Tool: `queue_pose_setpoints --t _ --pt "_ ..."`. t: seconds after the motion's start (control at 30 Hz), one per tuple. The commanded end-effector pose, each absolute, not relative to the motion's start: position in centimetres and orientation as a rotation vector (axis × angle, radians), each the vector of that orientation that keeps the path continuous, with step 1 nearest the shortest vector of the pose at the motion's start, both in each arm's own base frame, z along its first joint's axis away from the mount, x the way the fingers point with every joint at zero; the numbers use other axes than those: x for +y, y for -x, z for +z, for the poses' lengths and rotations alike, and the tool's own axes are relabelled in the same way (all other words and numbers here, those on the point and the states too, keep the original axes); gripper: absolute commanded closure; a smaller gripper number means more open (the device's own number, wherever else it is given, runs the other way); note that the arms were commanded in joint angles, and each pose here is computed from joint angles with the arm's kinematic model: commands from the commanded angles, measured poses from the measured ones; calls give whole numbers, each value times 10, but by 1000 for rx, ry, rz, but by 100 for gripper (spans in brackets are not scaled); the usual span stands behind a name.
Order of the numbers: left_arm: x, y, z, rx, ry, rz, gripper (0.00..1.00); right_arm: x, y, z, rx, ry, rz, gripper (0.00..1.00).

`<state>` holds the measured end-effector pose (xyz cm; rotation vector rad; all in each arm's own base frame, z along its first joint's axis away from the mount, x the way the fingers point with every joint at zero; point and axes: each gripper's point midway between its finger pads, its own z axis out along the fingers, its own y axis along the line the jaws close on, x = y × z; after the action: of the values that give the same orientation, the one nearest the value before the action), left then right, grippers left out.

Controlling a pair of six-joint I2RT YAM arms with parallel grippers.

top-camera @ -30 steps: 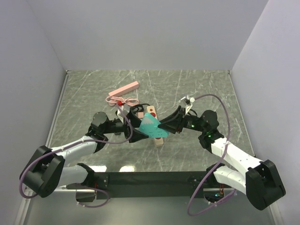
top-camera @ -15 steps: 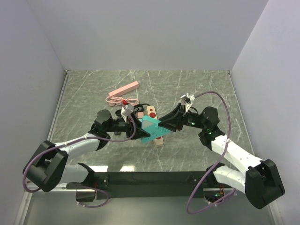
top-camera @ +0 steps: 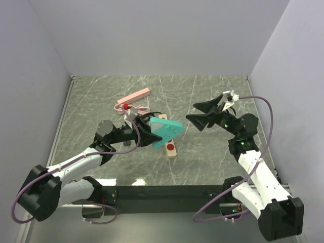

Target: Insert the plug

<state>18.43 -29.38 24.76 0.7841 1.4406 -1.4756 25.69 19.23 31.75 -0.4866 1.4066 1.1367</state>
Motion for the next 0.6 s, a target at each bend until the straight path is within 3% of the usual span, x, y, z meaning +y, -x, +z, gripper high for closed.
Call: queue_pose_setpoints --t 0.0,0.2,0.57 --pt "-288 -196 300 1312 -635 -1457 99 189 -244 327 1344 447 1194 4" --pt "-280 -203 347 1192 -435 -1533 99 201 -216 332 1198 483 1361 3" --pt "-311 -195 363 1128 -309 -1644 99 237 -198 333 1127 533 1515 2"
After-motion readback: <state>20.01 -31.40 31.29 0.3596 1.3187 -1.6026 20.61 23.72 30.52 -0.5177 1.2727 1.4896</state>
